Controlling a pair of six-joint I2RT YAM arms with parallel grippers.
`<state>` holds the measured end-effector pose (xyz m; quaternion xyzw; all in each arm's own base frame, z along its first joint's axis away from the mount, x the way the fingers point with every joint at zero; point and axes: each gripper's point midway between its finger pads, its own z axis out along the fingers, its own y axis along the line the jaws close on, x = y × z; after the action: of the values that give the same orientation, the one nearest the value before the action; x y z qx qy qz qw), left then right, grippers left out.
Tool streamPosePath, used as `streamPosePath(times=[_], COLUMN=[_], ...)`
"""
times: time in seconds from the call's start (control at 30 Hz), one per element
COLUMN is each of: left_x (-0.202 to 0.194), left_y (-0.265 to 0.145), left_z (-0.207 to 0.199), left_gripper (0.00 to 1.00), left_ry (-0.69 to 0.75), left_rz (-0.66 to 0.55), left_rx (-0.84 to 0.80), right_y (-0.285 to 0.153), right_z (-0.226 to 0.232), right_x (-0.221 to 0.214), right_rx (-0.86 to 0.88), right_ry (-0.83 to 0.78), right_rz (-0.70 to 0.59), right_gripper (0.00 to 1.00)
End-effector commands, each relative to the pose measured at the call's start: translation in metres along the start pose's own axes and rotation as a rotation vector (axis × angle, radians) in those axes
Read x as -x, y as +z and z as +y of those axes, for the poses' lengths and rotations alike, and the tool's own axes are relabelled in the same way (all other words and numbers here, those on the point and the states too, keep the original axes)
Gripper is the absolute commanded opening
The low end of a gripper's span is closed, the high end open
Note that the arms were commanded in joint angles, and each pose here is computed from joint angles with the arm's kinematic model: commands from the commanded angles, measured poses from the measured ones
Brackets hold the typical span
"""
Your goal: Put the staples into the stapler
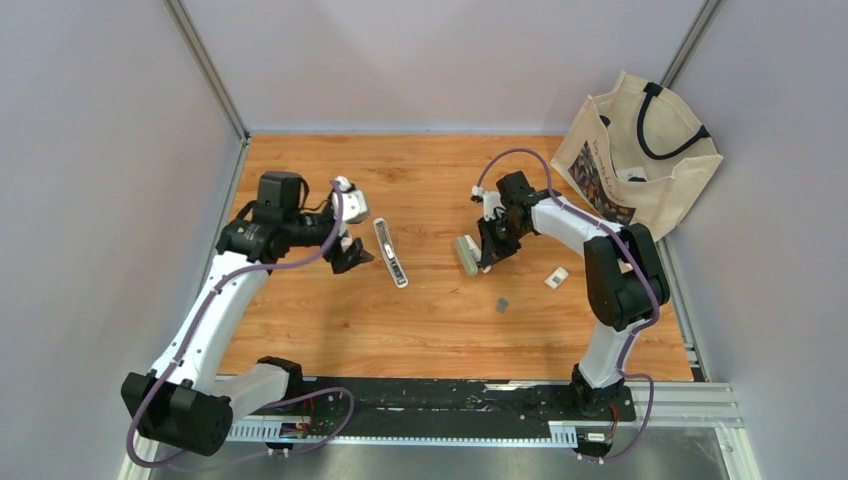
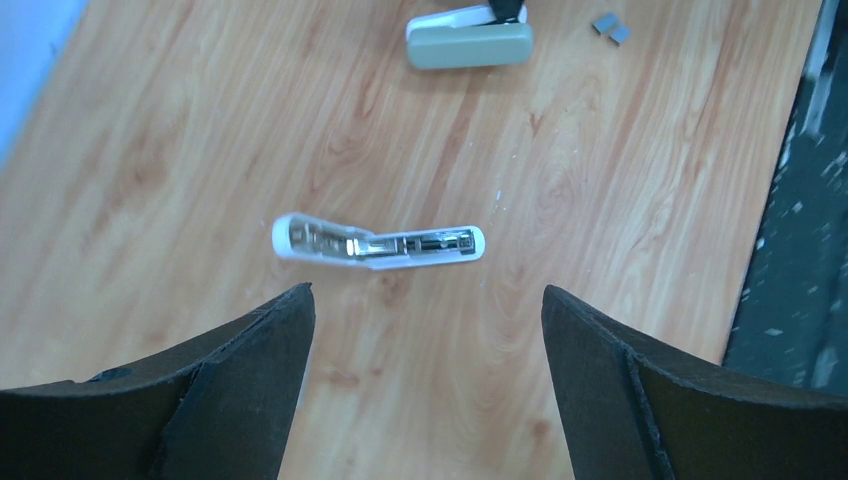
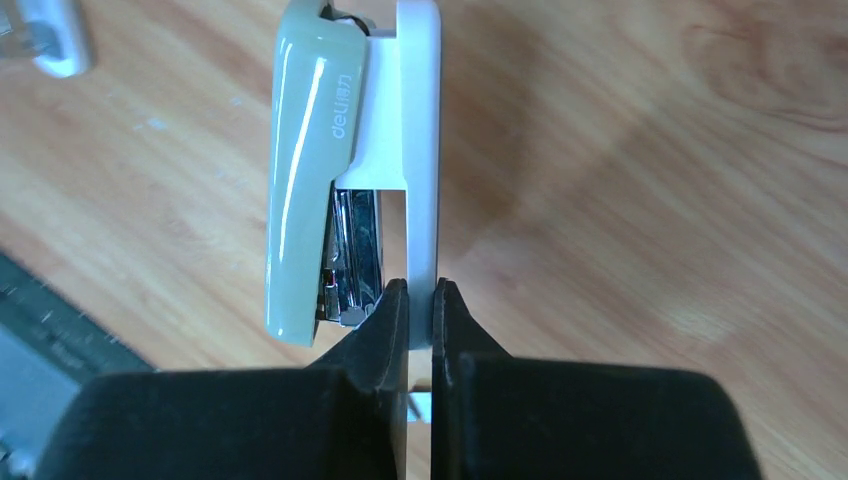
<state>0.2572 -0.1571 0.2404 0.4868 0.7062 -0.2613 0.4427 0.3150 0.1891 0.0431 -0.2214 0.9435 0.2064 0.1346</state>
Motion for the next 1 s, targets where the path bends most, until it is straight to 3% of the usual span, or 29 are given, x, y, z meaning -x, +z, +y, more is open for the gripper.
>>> streamPosePath(times=[0.0,0.33,0.67,0.97], left_x=[0.023,0.044,0.017,0.013], left_y=[0.013,0.095,0.15,0.166], left_z=[-0.015,-0.053,-0.101,-0.107], left_gripper=[0.93,0.93,0.82,0.76], left_ry=[0.503,0.989,1.062,1.031], left_rz=[0.044,0.11,0.218,0.233], left_rx=[-0.022,-0.159,-0.368,-0.36], right_y=[-0.028,-0.05,-0.063,-0.07], right_z=[0.052,0.104,0.125,0.132], right_x=[0.015,-0.006,-0.014,-0.019], right_rx=[0.261,0.591,0.719,0.775], right_ry=[-0.079,-0.134,-0.173,-0.18], right_rz=[-0.032,0.049,0.061,0.078], right_gripper=[0.0,0.0,0.0,0.0])
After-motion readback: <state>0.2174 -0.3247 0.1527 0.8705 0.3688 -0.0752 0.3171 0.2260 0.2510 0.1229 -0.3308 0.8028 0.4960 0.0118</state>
